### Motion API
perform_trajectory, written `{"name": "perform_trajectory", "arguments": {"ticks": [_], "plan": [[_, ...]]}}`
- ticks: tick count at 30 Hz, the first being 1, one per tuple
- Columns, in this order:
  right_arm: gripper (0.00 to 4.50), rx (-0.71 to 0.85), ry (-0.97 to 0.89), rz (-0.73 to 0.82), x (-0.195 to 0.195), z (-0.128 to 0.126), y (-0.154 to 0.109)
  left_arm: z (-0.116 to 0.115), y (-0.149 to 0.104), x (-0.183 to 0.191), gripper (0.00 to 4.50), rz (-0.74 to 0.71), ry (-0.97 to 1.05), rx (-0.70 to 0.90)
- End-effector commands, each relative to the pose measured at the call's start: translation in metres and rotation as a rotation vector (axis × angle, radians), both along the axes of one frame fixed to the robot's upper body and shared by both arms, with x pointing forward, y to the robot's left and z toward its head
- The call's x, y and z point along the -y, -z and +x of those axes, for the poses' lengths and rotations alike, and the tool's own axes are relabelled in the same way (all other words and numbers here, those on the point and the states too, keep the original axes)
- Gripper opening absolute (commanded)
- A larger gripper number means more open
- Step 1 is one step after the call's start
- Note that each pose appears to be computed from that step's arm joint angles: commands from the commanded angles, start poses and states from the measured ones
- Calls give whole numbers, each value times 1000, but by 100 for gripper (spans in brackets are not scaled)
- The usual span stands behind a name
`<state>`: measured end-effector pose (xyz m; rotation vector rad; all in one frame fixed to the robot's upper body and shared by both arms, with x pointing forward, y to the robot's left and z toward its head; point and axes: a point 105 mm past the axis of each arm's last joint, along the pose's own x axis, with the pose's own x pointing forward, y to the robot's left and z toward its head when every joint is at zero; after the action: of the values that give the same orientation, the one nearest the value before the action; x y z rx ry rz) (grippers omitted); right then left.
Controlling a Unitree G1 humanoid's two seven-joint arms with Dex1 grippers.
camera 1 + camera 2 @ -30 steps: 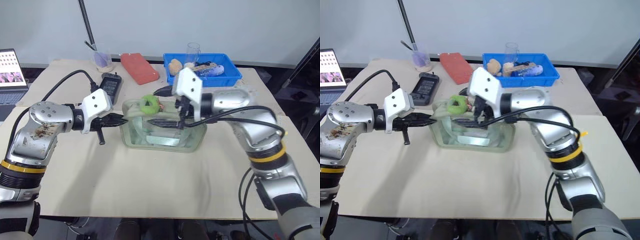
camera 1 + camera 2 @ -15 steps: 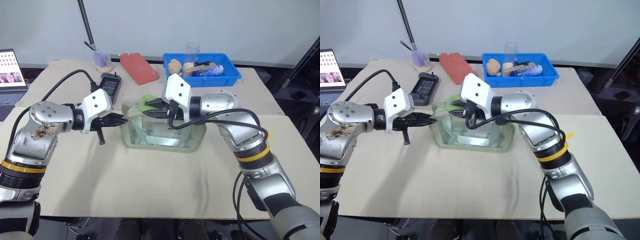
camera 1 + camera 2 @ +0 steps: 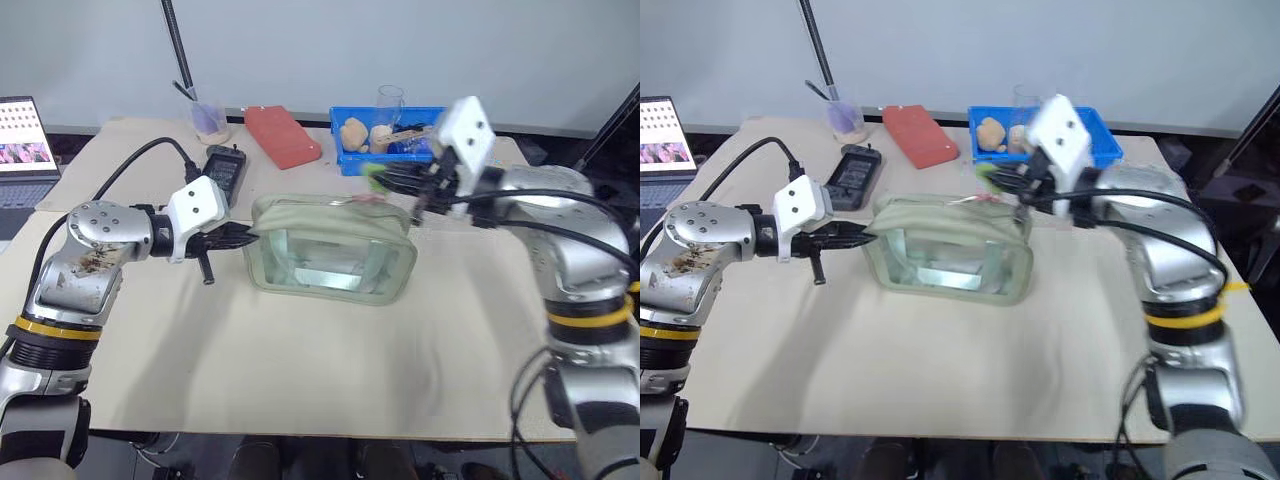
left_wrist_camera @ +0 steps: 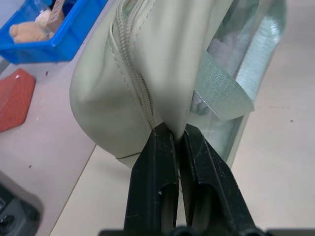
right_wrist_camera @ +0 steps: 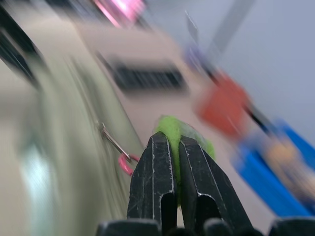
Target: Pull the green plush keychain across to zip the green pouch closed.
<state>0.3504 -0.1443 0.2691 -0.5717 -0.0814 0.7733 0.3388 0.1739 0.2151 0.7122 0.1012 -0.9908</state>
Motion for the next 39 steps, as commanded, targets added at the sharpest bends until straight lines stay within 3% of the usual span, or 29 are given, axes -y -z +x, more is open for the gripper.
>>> {"name": "perform_trajectory", "arguments": {"ticks": [1, 8, 13, 18, 21, 25, 27, 31, 37, 39], "plan": [[3, 76, 92, -34, 26, -15, -13, 2, -1, -8, 0, 47, -12, 18], [3, 61, 309, -6, 63, -14, 9, 5, 5, -6, 0, 46, -15, 3], [3, -133, 267, 26, 32, -13, 84, 4, 8, -4, 0, 39, -14, -5], [3, -258, 202, 56, 3, -19, 134, 5, 9, -2, 0, 35, -24, -6], [3, -253, 219, 42, 8, -15, 136, 5, 9, -3, 0, 33, -29, -5], [3, -201, 229, 40, 25, -6, 114, 5, 7, -3, 0, 21, -36, 4], [82, -181, 218, 39, 33, -4, 100, 1, 4, -1, 0, -7, -12, -3], [218, -169, 126, 61, 48, -10, 59, -1, -20, -12, 156, -166, -28, -45], [429, -236, -138, 158, 38, -46, -8, -18, -62, -32, 446, -377, -16, -142], [449, -277, -229, 193, 28, -61, -25, -21, -70, -41, 450, -398, -40, -154]]}}
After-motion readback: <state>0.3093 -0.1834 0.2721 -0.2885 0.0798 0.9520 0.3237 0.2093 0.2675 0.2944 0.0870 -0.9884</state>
